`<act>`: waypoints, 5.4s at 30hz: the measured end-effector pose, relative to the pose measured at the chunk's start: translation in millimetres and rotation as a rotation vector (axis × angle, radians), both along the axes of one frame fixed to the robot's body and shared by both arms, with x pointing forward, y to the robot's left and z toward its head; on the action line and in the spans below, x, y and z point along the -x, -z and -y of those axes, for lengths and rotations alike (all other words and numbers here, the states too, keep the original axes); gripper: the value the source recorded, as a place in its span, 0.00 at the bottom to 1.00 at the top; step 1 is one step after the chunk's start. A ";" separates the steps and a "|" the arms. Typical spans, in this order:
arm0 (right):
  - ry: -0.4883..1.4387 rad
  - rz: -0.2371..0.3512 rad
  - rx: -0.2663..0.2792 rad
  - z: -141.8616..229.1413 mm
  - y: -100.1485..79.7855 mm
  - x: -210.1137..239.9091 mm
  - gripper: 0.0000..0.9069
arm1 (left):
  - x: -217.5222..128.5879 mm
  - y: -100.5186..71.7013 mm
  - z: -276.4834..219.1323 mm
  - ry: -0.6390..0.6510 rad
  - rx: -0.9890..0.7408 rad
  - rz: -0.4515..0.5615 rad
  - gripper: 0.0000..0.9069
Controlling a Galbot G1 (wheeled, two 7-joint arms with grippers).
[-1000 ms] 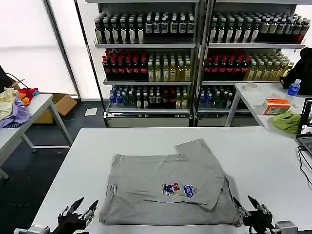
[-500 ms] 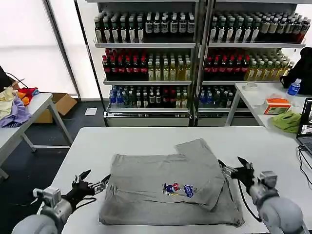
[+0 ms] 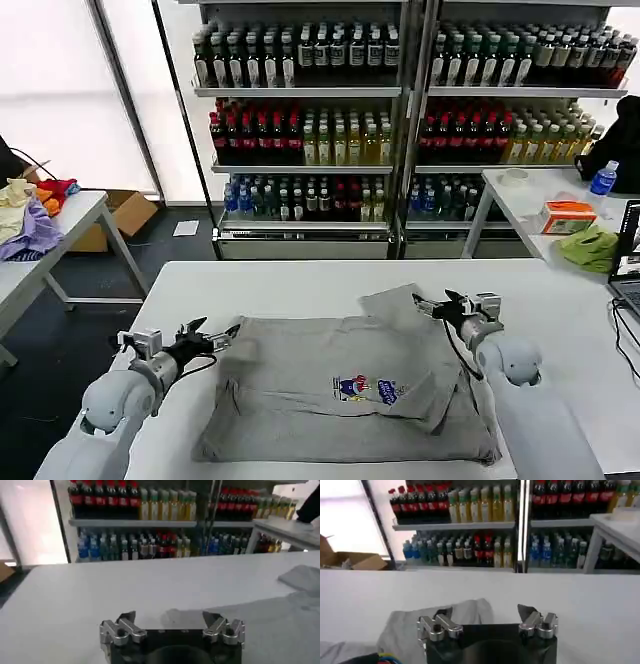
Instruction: Fold and organize the clothes.
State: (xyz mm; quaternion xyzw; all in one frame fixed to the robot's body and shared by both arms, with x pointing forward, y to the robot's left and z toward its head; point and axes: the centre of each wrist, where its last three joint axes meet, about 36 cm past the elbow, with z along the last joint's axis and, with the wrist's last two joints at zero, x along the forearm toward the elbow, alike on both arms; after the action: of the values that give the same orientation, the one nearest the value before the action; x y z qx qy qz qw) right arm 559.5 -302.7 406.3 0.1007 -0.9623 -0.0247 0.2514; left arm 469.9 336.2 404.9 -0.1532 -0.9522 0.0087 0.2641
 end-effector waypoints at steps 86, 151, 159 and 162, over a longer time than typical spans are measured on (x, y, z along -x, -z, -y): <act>0.077 0.046 -0.090 16.6 -66.4 275.2 1.00 | 179.6 -44.0 31.0 0.018 -0.129 0.063 1.00; 0.175 0.388 -0.087 80.5 -39.2 282.1 1.00 | 203.1 7.7 46.5 -0.379 -0.039 0.108 0.02; 0.169 0.390 -0.096 80.9 -41.2 277.0 1.00 | 192.6 -33.5 -44.8 -0.439 -0.222 0.215 0.02; 0.165 0.392 -0.095 81.8 -42.1 274.5 1.00 | 190.0 -50.4 -62.1 -0.436 -0.274 0.239 0.02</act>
State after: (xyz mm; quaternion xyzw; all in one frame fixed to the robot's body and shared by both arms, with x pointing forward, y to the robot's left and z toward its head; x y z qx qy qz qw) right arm 285.0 -384.5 448.4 0.0360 -0.9955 -0.0705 0.0516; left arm 279.8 398.3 455.4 0.0925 -0.9793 -0.0814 0.1603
